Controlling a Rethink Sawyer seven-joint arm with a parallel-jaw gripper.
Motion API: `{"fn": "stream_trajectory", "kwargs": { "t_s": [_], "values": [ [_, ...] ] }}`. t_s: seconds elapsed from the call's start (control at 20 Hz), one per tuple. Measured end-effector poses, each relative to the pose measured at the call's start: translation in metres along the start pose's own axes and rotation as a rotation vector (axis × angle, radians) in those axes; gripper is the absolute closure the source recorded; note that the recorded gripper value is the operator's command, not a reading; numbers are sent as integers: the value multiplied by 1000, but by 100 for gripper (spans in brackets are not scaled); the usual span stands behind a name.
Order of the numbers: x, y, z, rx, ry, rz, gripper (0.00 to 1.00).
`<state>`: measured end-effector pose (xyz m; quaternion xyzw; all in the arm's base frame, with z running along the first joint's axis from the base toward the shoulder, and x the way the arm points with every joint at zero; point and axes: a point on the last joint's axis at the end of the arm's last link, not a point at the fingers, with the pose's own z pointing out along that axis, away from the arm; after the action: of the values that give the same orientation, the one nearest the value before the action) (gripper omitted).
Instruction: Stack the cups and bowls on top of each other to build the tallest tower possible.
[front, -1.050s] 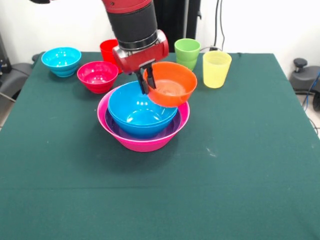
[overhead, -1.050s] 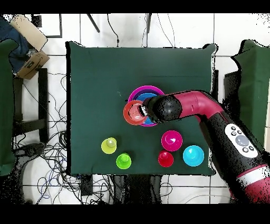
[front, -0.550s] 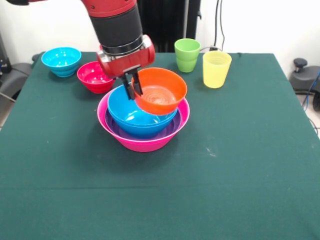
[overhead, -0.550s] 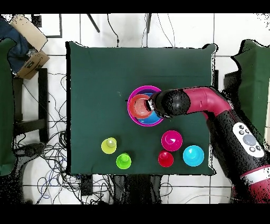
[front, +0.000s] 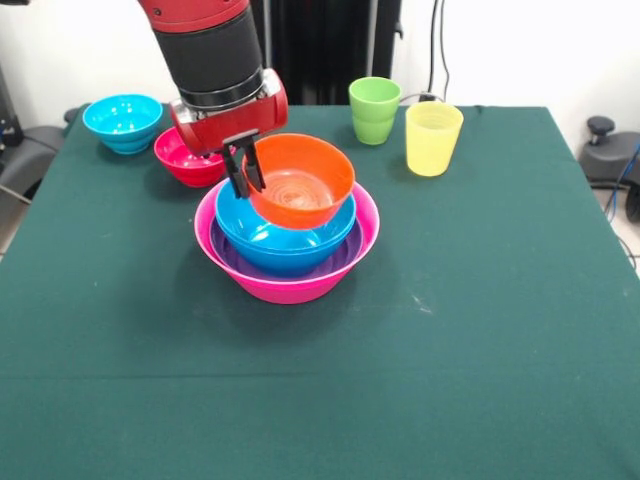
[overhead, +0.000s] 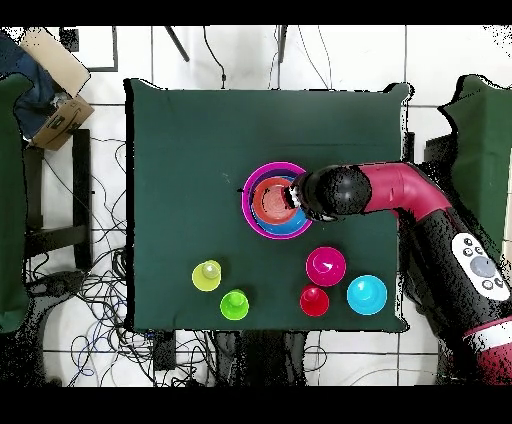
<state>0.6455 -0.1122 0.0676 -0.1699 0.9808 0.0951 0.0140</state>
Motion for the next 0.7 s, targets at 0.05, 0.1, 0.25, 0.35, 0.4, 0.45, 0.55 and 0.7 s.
{"fn": "stream_trajectory", "kwargs": {
  "t_s": [0.05,0.1,0.25,0.35,0.4,0.45,0.55,0.7],
  "values": [
    [0,0,0,0,1,1,100],
    [1,-1,0,0,1,1,100],
    [2,-3,-1,0,1,5,0],
    [2,-4,-1,0,0,6,0],
    [3,-4,-1,0,0,8,0],
    [3,-5,-1,0,0,9,0],
    [4,-7,-1,0,-1,12,0],
    [5,-8,-2,1,-1,13,0]
  ]
}}
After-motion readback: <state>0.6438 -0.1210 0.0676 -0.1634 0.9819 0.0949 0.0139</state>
